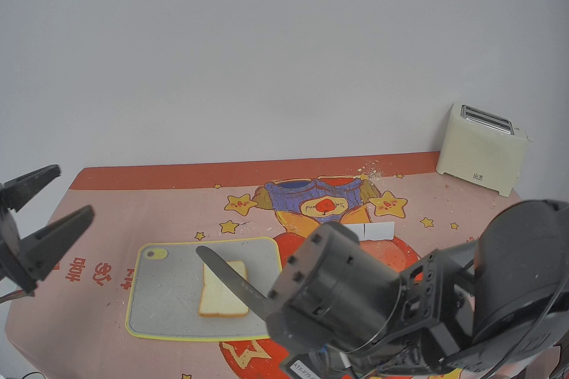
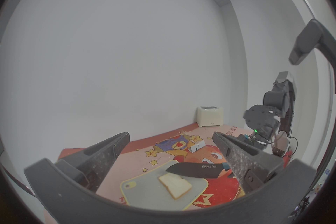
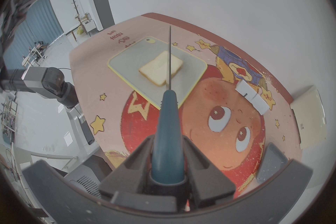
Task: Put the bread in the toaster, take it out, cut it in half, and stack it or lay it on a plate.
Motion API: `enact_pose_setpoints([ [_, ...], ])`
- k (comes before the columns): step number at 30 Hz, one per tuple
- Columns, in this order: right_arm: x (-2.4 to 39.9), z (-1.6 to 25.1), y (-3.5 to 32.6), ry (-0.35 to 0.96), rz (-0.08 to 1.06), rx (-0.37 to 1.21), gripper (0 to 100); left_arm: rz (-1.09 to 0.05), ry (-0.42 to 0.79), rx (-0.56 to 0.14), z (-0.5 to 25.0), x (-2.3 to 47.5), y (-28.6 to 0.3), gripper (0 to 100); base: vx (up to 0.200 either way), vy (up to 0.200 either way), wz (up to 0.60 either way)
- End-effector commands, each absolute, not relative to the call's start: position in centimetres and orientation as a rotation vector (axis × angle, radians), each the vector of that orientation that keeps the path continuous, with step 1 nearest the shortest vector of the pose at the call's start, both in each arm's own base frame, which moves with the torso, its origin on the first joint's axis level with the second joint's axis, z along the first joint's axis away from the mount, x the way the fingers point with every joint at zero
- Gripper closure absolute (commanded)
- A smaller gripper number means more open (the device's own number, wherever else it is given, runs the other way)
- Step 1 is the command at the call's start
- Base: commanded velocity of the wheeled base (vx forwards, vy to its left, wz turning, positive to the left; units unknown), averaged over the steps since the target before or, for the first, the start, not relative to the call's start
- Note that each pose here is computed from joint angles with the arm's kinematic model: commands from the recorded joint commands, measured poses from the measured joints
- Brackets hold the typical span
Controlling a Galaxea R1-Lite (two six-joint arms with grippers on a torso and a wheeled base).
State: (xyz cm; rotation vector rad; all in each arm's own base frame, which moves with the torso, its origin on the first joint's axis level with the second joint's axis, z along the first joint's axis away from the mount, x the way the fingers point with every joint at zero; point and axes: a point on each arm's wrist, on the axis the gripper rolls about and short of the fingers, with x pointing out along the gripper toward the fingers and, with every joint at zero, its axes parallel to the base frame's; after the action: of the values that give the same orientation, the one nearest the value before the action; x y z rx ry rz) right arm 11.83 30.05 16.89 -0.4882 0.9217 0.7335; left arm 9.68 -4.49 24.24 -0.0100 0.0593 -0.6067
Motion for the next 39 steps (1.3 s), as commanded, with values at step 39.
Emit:
enact_pose_setpoints([
  [39, 16.8, 14.0, 31.6, 0.975, 0.825, -0.551, 100, -0.665, 0.405, 0.017, 18.8, 16.1, -8.5, 0, 0.000, 0.000, 0.00],
])
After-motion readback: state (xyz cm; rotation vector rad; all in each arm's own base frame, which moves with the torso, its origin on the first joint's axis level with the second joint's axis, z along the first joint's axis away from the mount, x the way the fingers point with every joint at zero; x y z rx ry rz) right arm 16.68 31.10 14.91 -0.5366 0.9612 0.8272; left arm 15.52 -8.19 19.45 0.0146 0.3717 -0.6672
